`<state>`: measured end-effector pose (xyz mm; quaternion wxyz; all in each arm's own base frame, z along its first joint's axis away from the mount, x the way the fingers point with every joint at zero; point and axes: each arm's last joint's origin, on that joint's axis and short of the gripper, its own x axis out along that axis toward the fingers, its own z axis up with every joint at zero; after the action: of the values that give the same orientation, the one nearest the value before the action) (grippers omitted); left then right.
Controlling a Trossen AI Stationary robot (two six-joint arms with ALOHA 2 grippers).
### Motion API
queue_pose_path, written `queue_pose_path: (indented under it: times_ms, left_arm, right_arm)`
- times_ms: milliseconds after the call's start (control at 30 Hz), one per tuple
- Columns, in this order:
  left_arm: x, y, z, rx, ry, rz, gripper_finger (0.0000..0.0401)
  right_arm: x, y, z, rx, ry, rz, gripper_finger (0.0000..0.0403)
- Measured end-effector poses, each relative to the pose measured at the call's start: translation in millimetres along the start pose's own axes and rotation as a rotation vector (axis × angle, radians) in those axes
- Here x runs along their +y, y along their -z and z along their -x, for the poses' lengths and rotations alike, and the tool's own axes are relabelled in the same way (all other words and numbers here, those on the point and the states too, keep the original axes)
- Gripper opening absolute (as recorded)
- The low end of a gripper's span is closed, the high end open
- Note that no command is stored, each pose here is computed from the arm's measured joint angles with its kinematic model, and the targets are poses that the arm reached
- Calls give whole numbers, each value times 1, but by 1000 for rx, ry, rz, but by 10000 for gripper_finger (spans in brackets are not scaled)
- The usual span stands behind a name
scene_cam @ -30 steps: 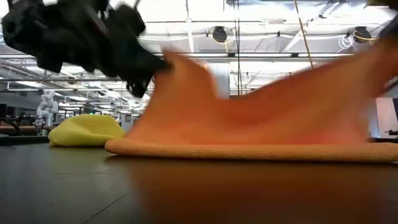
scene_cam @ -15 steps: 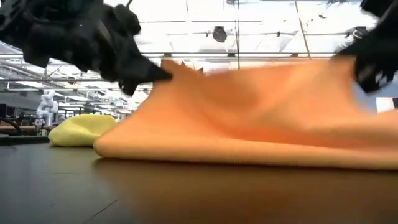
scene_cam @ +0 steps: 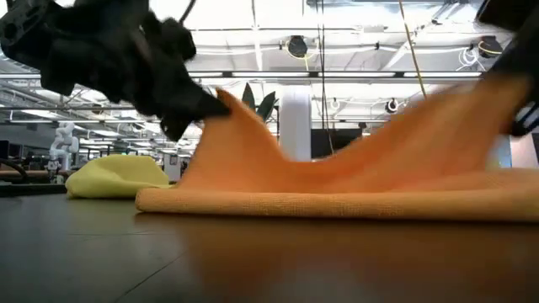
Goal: Fold microfiber towels
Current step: Fold the orange microfiber cloth
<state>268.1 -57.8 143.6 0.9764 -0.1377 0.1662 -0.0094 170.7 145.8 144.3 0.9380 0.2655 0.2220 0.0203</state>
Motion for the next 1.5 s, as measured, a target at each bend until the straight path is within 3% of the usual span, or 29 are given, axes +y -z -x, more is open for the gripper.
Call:
queue_pose_path:
  times_ms: [133,200,300,500,667,1100,1500]
  left_arm:
    - [-18,-7,3,-37,281,-10,10]
    - [-23,-10,5,-92,307,-34,8]
    - [-20,-10,4,-111,191,-64,4]
    - [4,3,1,-3,-149,-32,7]
    - [12,3,0,-6,-235,-30,5]
    - [11,3,1,-10,-235,-30,7]
    - [6,5,1,-10,-217,-24,3]
  right_arm:
    - [38,-9,5,64,-325,100,0]
    - [49,-12,10,28,-345,138,0]
    - [39,-8,10,-17,-113,104,0]
    - [-12,-1,5,32,367,-35,0]
    - [-38,-7,4,44,564,-63,0]
    - [-53,-21,-1,65,632,-3,0]
    - [-33,-39,16,93,440,-48,0]
